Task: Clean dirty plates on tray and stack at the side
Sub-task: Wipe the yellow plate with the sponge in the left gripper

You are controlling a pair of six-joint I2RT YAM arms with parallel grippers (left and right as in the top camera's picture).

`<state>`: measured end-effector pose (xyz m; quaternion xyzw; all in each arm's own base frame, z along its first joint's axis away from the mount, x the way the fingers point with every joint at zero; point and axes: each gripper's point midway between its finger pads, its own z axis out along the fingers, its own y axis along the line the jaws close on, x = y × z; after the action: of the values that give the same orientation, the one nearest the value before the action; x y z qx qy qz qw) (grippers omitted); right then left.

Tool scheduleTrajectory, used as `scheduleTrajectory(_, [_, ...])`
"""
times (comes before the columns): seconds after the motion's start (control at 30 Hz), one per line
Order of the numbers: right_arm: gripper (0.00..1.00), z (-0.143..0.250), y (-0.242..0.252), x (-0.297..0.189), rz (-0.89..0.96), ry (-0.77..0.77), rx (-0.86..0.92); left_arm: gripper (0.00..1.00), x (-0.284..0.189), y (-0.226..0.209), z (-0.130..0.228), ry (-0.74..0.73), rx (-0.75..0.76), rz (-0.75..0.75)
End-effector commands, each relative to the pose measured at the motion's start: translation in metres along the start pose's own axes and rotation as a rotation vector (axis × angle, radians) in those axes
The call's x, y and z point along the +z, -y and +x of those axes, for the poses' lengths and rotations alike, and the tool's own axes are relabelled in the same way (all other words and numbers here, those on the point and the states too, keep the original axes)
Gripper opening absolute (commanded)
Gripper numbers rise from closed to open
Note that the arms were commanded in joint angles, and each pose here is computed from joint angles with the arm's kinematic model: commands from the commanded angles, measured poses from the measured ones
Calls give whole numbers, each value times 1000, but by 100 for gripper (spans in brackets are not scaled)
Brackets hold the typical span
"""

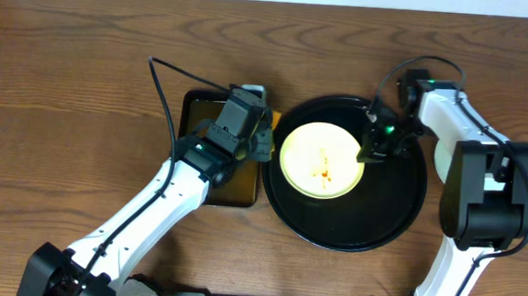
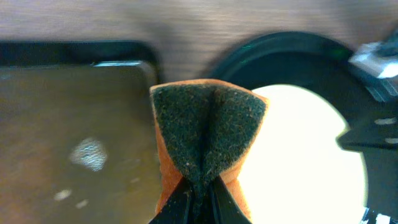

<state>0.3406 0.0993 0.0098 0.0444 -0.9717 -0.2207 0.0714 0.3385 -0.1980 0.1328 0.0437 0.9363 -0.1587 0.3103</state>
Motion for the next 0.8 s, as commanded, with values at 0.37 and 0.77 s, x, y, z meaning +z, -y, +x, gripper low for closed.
scheduleTrajectory(0.37, [1, 12, -28, 19, 80, -59, -27, 8, 49, 90, 57, -109, 66, 181])
scheduleTrajectory(0.77, [1, 13, -30, 20, 82, -64, -32, 8, 88, 102, 113, -230, 71, 160])
